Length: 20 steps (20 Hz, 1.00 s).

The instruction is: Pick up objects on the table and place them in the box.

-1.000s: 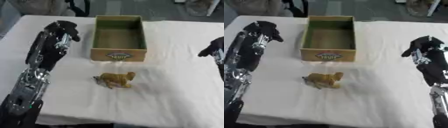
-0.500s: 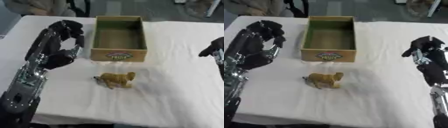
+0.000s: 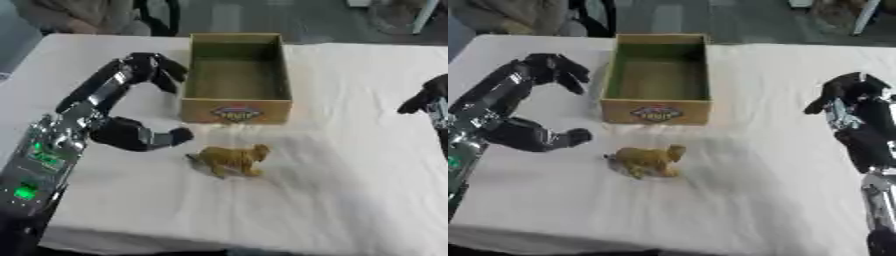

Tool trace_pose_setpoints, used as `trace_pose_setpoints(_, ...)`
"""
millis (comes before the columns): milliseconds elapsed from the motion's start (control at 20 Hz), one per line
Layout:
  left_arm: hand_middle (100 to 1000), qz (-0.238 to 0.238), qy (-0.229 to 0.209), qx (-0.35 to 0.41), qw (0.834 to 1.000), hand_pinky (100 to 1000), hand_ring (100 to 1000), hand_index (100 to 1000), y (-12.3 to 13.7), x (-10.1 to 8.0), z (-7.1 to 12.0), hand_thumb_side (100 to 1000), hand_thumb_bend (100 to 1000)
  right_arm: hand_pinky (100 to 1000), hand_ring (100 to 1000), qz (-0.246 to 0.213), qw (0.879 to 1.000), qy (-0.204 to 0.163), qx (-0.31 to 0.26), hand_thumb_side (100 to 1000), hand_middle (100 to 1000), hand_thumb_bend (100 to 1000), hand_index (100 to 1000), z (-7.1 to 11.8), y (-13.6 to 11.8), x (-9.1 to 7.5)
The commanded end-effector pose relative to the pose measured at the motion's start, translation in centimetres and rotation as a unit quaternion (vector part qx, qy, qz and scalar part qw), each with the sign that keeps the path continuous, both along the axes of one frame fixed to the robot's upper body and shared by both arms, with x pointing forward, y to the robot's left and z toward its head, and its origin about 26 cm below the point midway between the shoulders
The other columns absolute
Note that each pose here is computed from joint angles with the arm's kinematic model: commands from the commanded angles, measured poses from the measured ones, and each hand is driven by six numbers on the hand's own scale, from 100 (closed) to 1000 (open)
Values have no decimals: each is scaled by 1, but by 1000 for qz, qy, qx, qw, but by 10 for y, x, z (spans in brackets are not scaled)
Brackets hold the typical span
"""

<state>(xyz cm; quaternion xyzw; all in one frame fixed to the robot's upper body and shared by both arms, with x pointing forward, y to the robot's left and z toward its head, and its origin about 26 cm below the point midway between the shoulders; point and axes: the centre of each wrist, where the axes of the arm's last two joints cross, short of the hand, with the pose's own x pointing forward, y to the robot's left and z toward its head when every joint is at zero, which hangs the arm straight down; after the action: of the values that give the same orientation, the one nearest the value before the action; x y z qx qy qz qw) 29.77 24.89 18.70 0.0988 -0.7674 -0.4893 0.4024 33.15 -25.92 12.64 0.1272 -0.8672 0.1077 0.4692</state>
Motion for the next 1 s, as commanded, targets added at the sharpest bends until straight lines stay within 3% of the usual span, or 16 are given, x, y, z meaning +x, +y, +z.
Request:
trace_pose_setpoints(50,655,-11,-3,46,999,660,611,793,-8,1,8,256,617,451,404,-3,1000,-9,-10,164,280,100,506,6,-4,1)
trace_pose_setpoints(250,634,-18,14,64,998,645,593,784,-22,9,2,208,550,451,404,-3,1000,-8,-10,165,279,100,506,6,-4,1)
trace_pose_setpoints(1000,597,-22,23,147,989,626,567,758,-62,35,-31,179,521,451,404,3,1000,-6,-9,165,279,100,506,5,-1,1)
